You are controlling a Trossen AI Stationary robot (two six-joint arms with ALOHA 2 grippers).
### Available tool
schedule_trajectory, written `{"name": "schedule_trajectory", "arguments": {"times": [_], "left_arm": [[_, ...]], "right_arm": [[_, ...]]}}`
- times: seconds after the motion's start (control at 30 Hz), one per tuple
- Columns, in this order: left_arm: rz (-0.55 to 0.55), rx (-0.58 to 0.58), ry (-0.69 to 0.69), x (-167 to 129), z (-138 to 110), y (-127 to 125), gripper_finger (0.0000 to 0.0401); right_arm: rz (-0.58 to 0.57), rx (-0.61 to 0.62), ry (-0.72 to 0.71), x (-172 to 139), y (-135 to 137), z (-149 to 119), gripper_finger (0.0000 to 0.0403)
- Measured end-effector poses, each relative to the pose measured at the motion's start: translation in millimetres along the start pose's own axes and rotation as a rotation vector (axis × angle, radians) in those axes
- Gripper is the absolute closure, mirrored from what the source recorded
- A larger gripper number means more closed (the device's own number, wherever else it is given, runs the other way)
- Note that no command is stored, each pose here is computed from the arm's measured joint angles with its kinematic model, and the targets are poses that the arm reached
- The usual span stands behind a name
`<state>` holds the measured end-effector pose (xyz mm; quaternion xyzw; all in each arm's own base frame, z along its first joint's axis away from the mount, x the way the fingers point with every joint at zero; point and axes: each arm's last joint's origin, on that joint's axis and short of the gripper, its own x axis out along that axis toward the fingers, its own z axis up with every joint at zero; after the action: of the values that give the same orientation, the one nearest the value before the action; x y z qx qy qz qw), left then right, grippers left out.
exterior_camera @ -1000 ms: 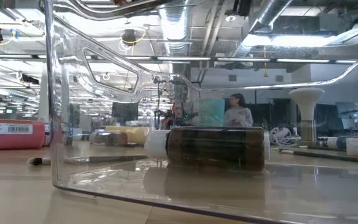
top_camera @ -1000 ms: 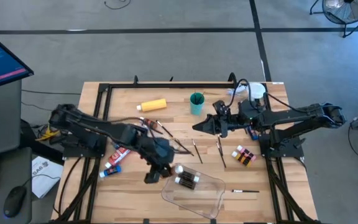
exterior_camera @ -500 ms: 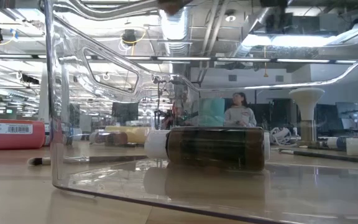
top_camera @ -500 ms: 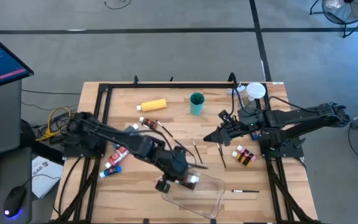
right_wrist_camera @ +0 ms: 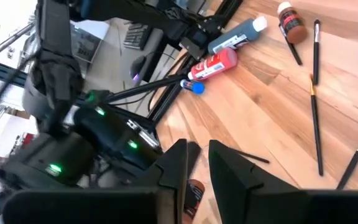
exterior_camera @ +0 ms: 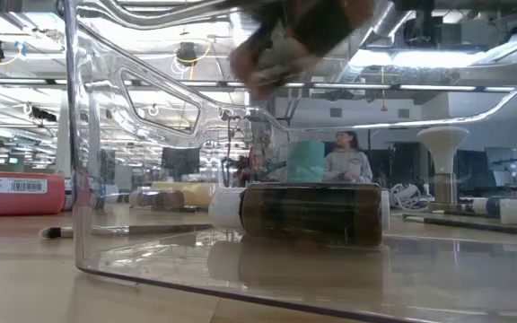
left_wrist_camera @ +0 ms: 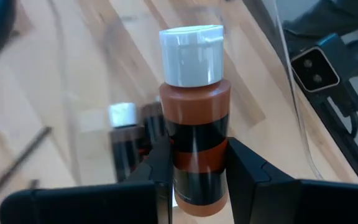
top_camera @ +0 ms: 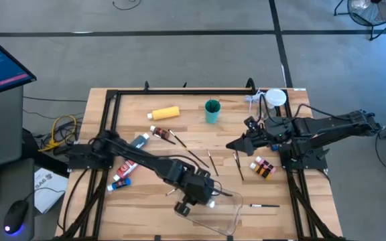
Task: Pick & Place Paint Supplies
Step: Put the brown paint bottle into the transparent bin
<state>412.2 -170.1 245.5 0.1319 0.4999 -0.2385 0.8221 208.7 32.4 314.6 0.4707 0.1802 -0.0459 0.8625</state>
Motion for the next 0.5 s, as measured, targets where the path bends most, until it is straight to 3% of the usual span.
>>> {"name": "schedule_trajectory", "arguments": {"times": [0.17, 0.33, 0.5], "left_arm": [[-0.074, -0.026, 0.037, 18, -4, -1, 0.0341], [-0.06, -0.027, 0.051, 23, -4, 0, 0.0341], [-0.047, -0.025, 0.157, 51, -16, 0, 0.0341]], "right_arm": [[-0.023, -0.004, 0.013, 1, -2, -1, 0.0342], [-0.053, -0.007, 0.009, 0, -4, -2, 0.0342], [-0.064, -0.025, -0.003, 1, -5, -2, 0.0342]]}}
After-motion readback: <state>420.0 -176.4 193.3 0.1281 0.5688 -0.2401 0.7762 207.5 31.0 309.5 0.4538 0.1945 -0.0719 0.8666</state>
